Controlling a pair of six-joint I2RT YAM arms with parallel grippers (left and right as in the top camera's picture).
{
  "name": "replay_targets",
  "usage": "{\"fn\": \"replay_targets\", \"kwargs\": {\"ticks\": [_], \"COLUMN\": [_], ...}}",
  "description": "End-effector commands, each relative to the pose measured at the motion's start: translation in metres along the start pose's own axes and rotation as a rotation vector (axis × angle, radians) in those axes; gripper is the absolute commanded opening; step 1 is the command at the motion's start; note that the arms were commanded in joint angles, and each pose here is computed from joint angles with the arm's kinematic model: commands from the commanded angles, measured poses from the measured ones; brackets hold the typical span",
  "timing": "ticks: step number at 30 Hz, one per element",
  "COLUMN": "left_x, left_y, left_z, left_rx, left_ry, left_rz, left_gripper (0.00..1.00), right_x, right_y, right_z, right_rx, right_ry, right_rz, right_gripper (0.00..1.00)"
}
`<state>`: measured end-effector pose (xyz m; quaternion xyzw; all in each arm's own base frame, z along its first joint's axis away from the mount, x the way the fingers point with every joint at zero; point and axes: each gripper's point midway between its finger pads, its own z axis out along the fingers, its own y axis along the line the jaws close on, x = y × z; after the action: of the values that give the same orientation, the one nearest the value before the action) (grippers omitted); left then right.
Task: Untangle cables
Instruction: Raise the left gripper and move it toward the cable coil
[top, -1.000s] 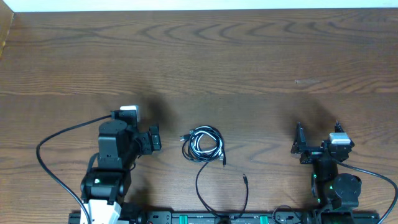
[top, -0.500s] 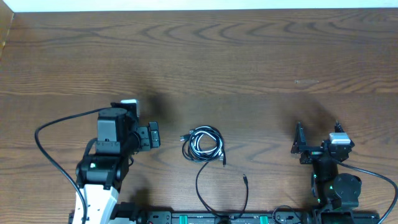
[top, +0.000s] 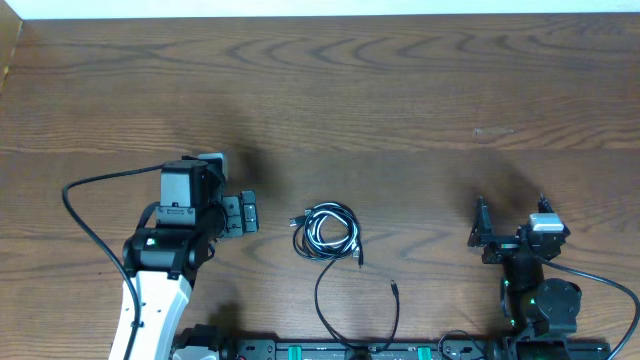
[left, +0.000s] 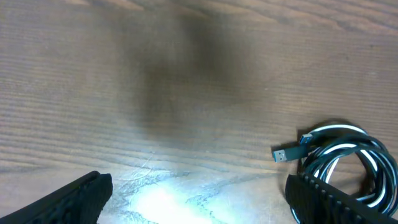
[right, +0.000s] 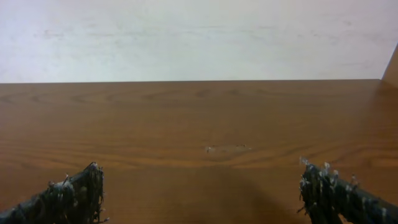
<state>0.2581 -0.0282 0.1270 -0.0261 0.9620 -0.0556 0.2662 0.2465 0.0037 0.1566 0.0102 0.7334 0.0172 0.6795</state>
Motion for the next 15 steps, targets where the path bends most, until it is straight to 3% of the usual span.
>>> {"fn": "replay_targets", "kwargs": {"ticks": [1, 15], "left_x": [-0.009, -0.01], "left_y": [-0.006, -0.03], "left_z": [-0.006, -0.004], "left_rx": [0.032, 0.168], "left_ry": [-0.016, 0.012], "left_rz": [-0.002, 0.081], "left_gripper": [0.94, 0.94], "right_x": [0.0, 0.0], "right_y": [0.0, 0.0], "right_z": [0.0, 0.0], "right_rx": [0.001, 0.001], "right_ry": [-0.001, -0.001], "right_rz": [-0.013, -0.013], "right_gripper": [0.99, 0.99]}}
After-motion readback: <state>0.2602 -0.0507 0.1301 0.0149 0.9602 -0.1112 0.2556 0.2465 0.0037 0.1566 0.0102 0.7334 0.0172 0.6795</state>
